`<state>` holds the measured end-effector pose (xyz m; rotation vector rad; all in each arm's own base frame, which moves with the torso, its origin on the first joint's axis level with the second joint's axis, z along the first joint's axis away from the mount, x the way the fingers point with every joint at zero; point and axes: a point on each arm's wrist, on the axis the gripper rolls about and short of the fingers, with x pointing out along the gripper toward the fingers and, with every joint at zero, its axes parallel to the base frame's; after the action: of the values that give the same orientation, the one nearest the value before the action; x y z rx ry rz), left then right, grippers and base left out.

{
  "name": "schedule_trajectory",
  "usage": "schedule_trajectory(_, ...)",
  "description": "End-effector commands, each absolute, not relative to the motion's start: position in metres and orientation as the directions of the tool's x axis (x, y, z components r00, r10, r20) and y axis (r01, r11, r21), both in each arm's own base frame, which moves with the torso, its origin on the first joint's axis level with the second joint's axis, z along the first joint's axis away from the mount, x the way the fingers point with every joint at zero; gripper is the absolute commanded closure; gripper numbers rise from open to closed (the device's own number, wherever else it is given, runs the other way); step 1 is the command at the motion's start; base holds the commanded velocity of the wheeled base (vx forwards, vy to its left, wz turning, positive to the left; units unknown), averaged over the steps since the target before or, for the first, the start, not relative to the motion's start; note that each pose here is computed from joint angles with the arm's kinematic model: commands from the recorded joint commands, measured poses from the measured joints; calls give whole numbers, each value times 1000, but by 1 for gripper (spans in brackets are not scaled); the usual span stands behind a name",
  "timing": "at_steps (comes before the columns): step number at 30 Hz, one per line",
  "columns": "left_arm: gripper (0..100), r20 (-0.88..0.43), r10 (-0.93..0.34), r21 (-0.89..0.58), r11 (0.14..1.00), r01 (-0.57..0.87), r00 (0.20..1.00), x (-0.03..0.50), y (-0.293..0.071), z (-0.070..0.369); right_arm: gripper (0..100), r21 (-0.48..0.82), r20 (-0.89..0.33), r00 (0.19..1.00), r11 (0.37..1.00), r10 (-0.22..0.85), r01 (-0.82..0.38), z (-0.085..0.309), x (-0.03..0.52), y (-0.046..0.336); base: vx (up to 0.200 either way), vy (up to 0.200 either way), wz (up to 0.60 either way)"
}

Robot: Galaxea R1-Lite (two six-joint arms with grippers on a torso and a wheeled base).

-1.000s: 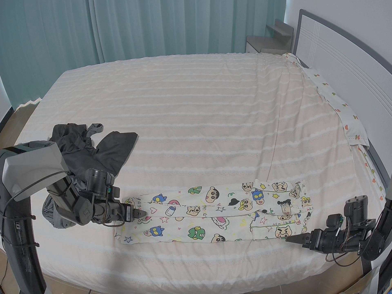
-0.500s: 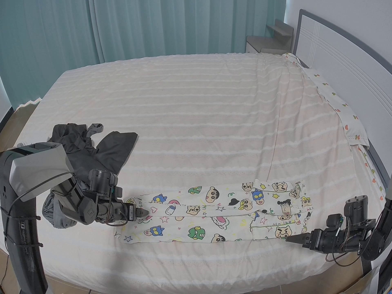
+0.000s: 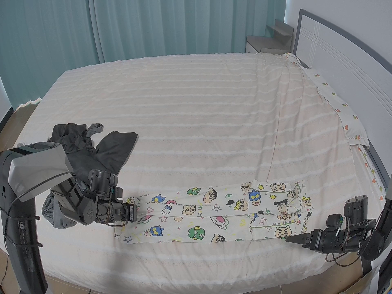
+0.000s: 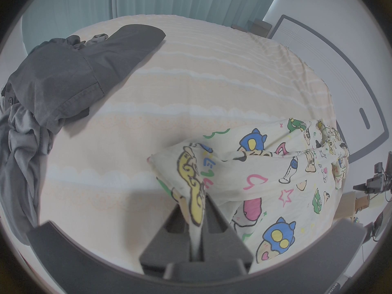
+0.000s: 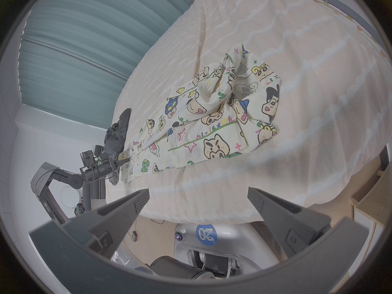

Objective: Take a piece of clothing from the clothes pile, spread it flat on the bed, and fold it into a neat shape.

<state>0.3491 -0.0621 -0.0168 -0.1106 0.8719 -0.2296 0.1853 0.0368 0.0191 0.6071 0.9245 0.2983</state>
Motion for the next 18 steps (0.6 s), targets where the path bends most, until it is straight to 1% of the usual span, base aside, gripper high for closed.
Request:
schedule_trajectory(1,100,-732,-245,-188,969,157,636,348,-62,-8,0,604,-664,566,797,488,22,18,181,36,0,0,0)
schedule_trajectory(6,100,-723,-241,-187,971,151,648,346,-59,-1,0,603,-666,566,797,486,25,18,180,36,0,0,0)
schedule_trajectory(10,100,-708,-220,-186,975,123,671,346,-45,10,0,604,-665,567,797,486,24,18,180,36,0,0,0)
schedule_trajectory(14,100,-731,-202,-190,978,90,652,342,-32,17,0,604,-664,568,797,486,24,19,180,36,0,0,0)
schedule_trajectory(18,100,-723,-226,-228,970,83,652,338,-19,24,0,604,-665,567,797,486,24,18,180,36,0,0,0)
